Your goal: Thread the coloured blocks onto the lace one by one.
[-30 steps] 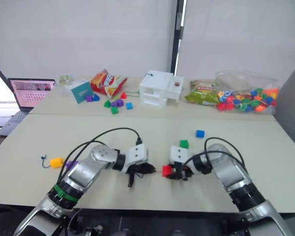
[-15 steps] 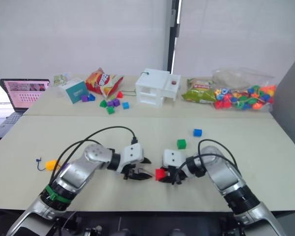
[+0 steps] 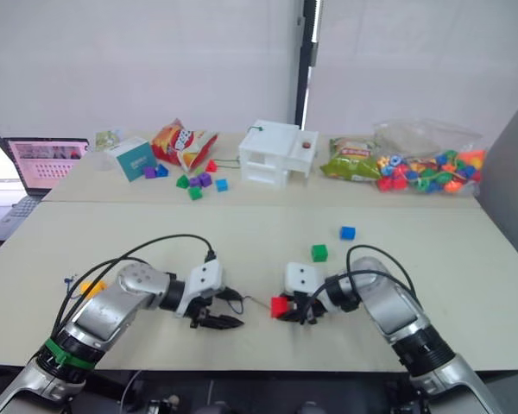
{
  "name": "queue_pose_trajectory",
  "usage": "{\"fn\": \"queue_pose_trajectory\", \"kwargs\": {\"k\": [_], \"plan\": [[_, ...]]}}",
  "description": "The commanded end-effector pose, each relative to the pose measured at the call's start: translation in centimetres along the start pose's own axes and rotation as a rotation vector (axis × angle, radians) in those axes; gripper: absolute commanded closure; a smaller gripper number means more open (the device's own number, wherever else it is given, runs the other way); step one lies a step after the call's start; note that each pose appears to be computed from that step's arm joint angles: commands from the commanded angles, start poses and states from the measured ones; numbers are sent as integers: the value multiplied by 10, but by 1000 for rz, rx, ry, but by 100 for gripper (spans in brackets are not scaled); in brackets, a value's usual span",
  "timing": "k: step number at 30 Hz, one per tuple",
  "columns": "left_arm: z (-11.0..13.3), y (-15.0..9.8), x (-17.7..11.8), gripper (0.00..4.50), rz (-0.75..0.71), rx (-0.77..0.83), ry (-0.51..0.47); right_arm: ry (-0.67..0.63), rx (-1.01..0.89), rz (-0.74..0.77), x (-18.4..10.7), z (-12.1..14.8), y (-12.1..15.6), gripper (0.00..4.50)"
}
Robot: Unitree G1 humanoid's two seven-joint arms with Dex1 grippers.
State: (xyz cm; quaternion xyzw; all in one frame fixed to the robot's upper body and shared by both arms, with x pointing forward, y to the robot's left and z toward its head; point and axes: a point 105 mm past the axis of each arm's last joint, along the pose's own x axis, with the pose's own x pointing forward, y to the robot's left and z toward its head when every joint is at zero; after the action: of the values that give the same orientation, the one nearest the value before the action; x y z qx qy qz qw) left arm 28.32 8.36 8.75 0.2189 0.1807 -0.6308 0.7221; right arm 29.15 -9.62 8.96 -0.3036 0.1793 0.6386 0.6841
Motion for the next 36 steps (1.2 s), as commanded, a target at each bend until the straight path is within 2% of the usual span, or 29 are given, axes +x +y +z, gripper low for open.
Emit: {"fn": "queue_pose_trajectory", "kwargs": {"k": [1,7,8,14,18,22,28,36], "plan": [[3,4,6,239,24,29,-23,1,6,19,3,0,4,334],[5,5,10,438,25,12,-54,4,7,19,3,0,5,334],[6,4,10,445,21,14,-59,3,8,18,3,-1,5,334],[14,-3,12,445,-21,41,-89,7,14,14,3,-2,6,334],[15,3,3,445,-3,50,-75,6,16,11,3,-2,5,334],[24,8,-10,445,3,46,-107,4,17,6,4,-1,5,334],[24,1,-13,264,-53,40,-102,5,19,-3,6,-2,3,334],[25,24,-3,264,-30,154,-73,5,23,-9,7,-1,4,334]]}}
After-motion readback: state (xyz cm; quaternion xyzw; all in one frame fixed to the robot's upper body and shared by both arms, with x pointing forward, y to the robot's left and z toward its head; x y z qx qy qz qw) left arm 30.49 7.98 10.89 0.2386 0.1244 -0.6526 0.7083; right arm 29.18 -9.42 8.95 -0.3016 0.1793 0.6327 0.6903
